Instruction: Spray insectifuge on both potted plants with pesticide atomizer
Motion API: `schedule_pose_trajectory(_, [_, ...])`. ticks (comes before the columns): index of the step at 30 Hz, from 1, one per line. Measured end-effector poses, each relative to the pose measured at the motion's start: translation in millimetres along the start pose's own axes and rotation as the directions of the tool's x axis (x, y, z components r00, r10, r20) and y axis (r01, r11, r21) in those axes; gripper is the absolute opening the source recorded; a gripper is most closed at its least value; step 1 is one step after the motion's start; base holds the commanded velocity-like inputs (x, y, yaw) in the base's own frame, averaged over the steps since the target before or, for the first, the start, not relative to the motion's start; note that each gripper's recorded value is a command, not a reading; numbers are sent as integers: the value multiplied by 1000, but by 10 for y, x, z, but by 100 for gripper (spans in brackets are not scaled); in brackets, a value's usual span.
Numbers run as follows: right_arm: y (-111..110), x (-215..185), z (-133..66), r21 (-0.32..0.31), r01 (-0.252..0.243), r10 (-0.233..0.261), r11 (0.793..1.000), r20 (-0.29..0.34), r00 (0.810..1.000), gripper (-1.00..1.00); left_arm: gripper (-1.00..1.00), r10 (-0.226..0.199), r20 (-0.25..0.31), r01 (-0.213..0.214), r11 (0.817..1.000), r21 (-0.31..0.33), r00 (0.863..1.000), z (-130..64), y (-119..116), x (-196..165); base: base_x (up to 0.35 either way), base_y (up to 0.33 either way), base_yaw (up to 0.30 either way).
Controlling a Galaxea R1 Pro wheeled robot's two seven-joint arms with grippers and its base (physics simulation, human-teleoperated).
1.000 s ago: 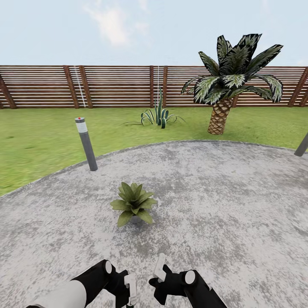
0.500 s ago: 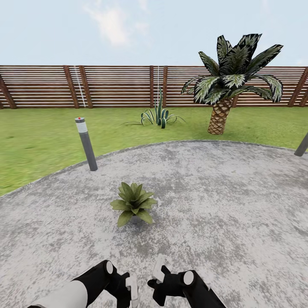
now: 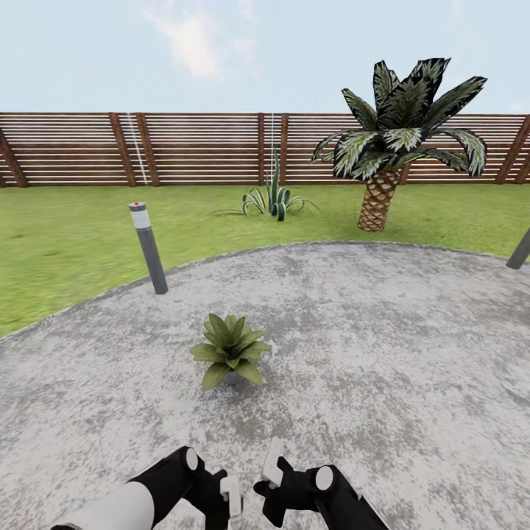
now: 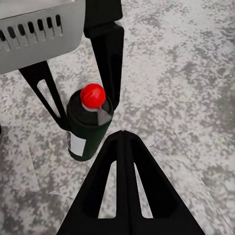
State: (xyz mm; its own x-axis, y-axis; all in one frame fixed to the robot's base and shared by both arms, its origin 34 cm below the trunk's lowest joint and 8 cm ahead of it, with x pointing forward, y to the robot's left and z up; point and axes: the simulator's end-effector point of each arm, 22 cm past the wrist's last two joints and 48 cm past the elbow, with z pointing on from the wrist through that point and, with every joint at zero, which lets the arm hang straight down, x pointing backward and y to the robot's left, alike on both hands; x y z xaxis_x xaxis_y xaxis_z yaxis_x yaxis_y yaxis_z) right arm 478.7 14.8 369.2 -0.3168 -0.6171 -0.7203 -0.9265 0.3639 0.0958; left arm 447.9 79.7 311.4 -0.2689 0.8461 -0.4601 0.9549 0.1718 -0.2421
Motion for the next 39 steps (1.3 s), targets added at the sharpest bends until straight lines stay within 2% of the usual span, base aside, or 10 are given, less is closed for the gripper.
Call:
schedule_pose_trajectory(6, [0, 0, 0, 0, 0, 0, 1000, 0, 1000, -100, -100, -21, 46, 21, 1000, 5, 999, 29, -28, -166, 0, 0, 0])
schedule_pose_trajectory(15, [0, 0, 0, 0, 0, 0, 1000, 0, 1000, -100, -100, -24, 52, 23, 1000, 7, 998, 30, -33, -184, 0, 0, 0])
schedule_pose_trajectory(20, [0, -1, 0, 0, 0, 0, 1000, 0, 1000, -100, -100, -9, 66, 9, 1000, 7, 998, 25, -32, -208, 0, 0, 0])
schedule_pose_trajectory(27, [0, 0, 0, 0, 0, 0, 1000, 0, 1000, -100, -100, -7, 69, 3, 999, 54, 998, 21, -135, -215, 0, 0, 0])
schedule_pose_trajectory(39, [0, 0, 0, 0, 0, 0, 1000, 0, 1000, -100, -100, -30, 102, 24, 998, 53, 994, 16, -128, -298, 0, 0, 0])
